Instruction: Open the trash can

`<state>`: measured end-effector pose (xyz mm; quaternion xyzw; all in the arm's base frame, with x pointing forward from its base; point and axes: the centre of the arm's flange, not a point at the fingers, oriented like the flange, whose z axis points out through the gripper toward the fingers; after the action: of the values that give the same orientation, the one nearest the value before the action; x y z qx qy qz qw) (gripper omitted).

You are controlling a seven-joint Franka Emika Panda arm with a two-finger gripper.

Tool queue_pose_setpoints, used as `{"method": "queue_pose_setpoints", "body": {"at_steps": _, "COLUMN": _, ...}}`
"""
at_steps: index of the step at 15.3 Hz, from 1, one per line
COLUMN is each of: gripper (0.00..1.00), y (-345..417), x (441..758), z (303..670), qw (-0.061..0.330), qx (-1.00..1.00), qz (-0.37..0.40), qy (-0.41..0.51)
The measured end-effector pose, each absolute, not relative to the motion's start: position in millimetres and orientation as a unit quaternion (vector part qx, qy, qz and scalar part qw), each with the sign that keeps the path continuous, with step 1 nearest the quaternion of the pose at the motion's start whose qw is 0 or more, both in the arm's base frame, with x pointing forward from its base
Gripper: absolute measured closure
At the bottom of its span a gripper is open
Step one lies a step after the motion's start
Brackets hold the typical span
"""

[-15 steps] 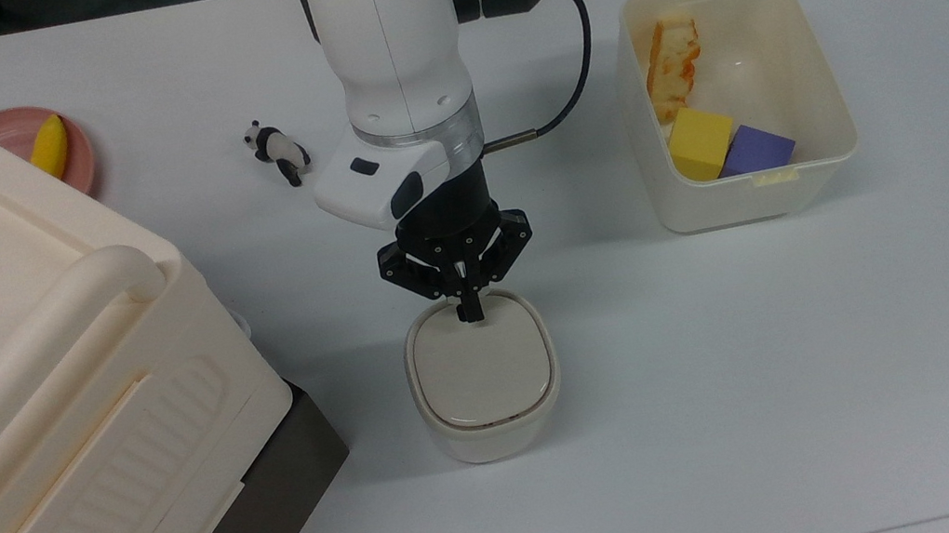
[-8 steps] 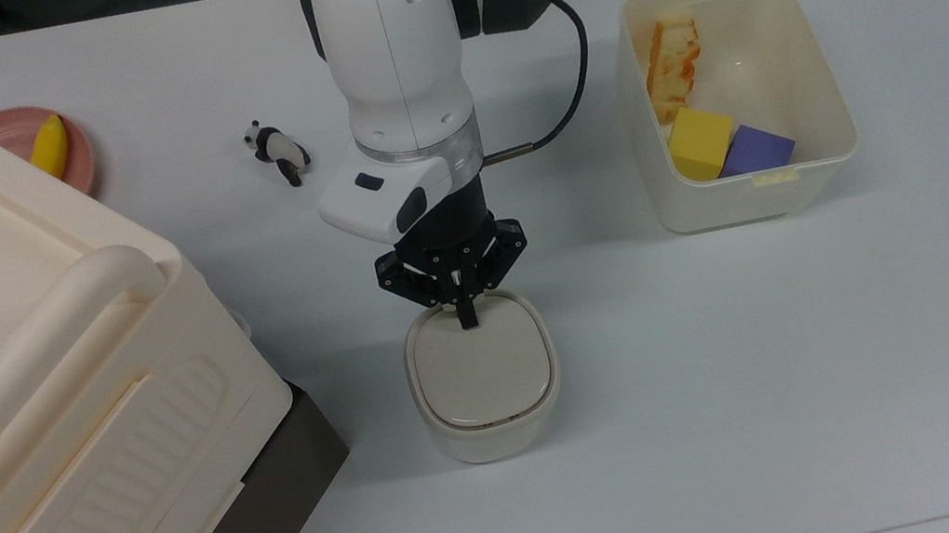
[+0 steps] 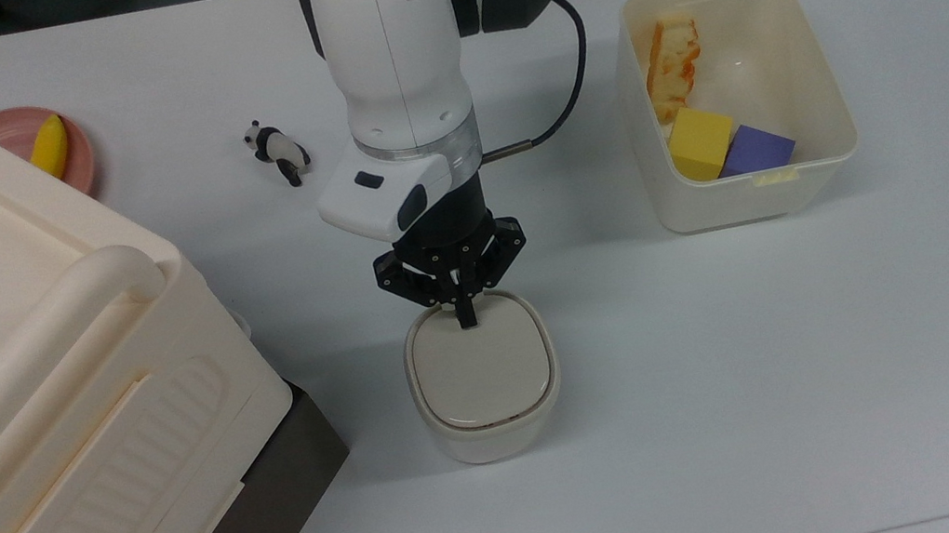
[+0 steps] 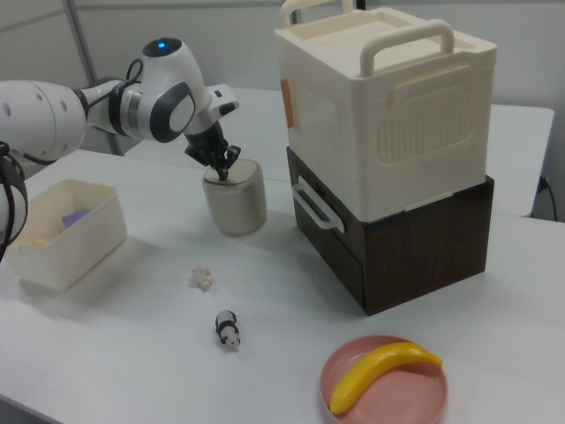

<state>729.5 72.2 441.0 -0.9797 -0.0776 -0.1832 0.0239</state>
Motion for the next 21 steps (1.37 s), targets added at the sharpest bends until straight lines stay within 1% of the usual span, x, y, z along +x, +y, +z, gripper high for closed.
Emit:
{"method": "queue_pose_setpoints", "body": {"at_steps": 2, "gripper": 0.99, "y": 64, "x": 727, "z": 457, "qw": 0.025, "qx": -0.979, "qz": -0.191, "qy": -0.071}}
{"method": "queue_pose_setpoints", "body": {"at_steps": 4, "gripper": 0.88, "y": 53, "x": 719, "z": 481, "qw": 0.027, "qx": -0.980, "qz": -0.187, "qy": -0.065}}
{"method": "queue_pose_setpoints", "body": {"at_steps": 5, "gripper": 0.87, "y": 48, "x": 714, "z": 495, "qw": 0.027, "qx": -0.981, "qz": -0.181, "qy": -0.062}}
{"method": "queue_pose_setpoints", "body": {"at_steps": 6, "gripper": 0.82, "y": 41, "x": 706, "z": 510, "qw": 0.027, "qx": -0.983, "qz": -0.173, "qy": -0.059}}
{"method": "queue_pose_setpoints", "body": {"at_steps": 10, "gripper": 0.41, "y": 23, "x": 673, "z": 561, "qw": 0.029, "qx": -0.989, "qz": -0.139, "qy": -0.050}}
{"method": "queue_pose_setpoints", "body": {"at_steps": 13, "gripper": 0.05, "y": 17, "x": 659, "z": 576, "qw": 0.029, "qx": -0.989, "qz": -0.134, "qy": -0.047}}
{"method": "queue_pose_setpoints", "body": {"at_steps": 14, "gripper": 0.00, "y": 16, "x": 655, "z": 577, "qw": 0.029, "qx": -0.990, "qz": -0.133, "qy": -0.046}}
{"method": "queue_pose_setpoints", "body": {"at_steps": 16, "gripper": 0.00, "y": 12, "x": 643, "z": 578, "qw": 0.030, "qx": -0.991, "qz": -0.124, "qy": -0.043}}
{"method": "queue_pose_setpoints", "body": {"at_steps": 21, "gripper": 0.00, "y": 0, "x": 600, "z": 592, "qw": 0.034, "qx": -0.997, "qz": -0.061, "qy": -0.036}}
